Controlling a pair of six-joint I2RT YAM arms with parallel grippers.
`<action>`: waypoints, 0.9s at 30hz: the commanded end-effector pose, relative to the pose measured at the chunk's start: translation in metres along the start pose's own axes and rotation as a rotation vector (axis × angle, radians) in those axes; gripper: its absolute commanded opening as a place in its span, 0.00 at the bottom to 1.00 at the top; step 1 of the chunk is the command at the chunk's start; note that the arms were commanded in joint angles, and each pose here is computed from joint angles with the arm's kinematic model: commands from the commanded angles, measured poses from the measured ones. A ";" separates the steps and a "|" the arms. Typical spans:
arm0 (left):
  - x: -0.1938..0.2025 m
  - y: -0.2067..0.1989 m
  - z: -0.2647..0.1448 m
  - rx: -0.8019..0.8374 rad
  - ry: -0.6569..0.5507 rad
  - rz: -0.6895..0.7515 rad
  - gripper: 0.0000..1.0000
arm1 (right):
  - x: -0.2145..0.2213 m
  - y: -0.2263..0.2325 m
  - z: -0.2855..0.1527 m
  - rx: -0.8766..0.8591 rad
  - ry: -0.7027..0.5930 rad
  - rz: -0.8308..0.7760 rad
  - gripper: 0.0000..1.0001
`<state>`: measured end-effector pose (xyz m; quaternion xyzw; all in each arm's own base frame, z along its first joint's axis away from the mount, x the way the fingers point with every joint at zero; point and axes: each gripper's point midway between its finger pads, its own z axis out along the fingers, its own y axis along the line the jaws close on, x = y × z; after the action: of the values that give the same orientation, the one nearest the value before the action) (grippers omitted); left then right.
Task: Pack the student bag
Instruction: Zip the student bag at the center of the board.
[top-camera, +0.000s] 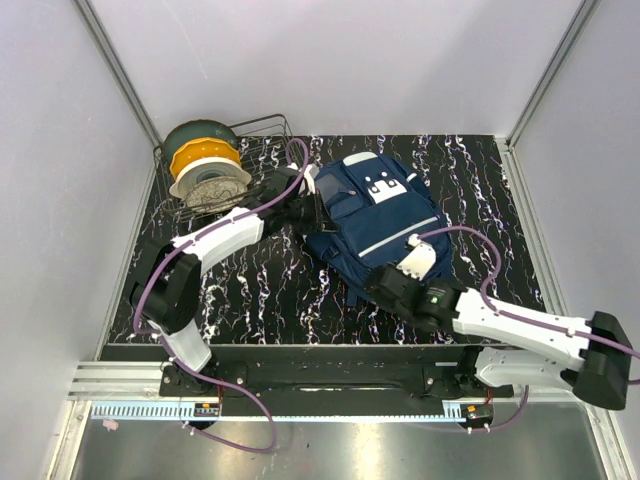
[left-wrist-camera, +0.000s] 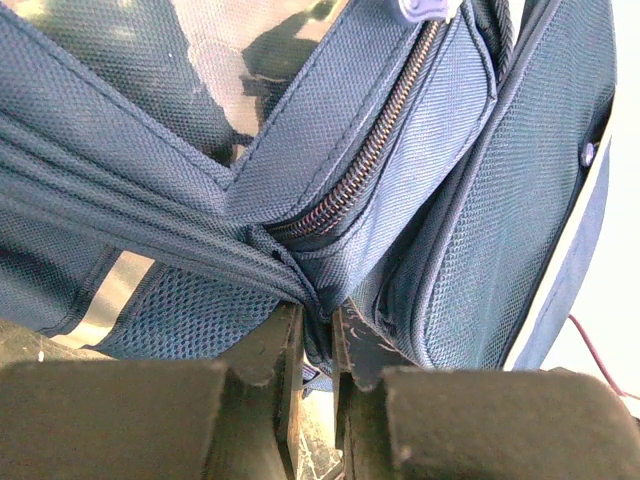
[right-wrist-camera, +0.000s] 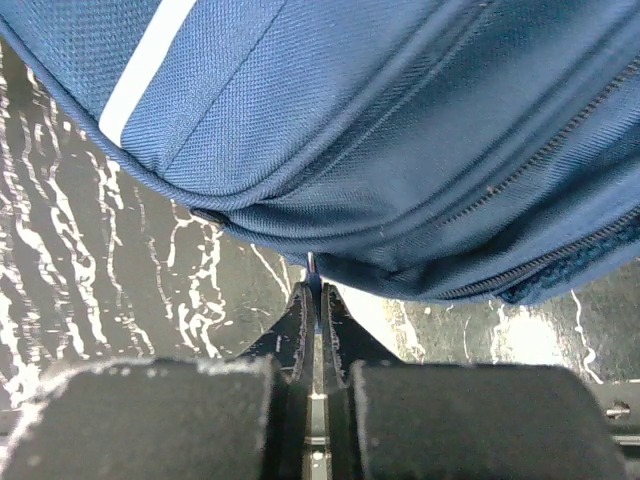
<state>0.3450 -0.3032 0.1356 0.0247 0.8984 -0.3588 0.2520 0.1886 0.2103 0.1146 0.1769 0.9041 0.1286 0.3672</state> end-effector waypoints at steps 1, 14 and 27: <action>-0.062 -0.004 -0.018 0.015 -0.169 0.118 0.00 | -0.012 -0.067 -0.015 0.156 -0.057 -0.011 0.00; -0.051 -0.019 -0.030 0.109 -0.167 0.158 0.50 | -0.026 -0.068 -0.020 0.129 -0.121 0.090 0.00; 0.022 -0.002 -0.065 0.073 -0.165 -0.017 0.88 | -0.022 -0.049 -0.011 0.069 -0.121 0.132 0.00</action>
<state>0.3170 -0.2669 0.1725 0.0393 0.8659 -0.3837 0.3185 0.1755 0.1596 0.1137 0.2393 0.8855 0.1119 0.3823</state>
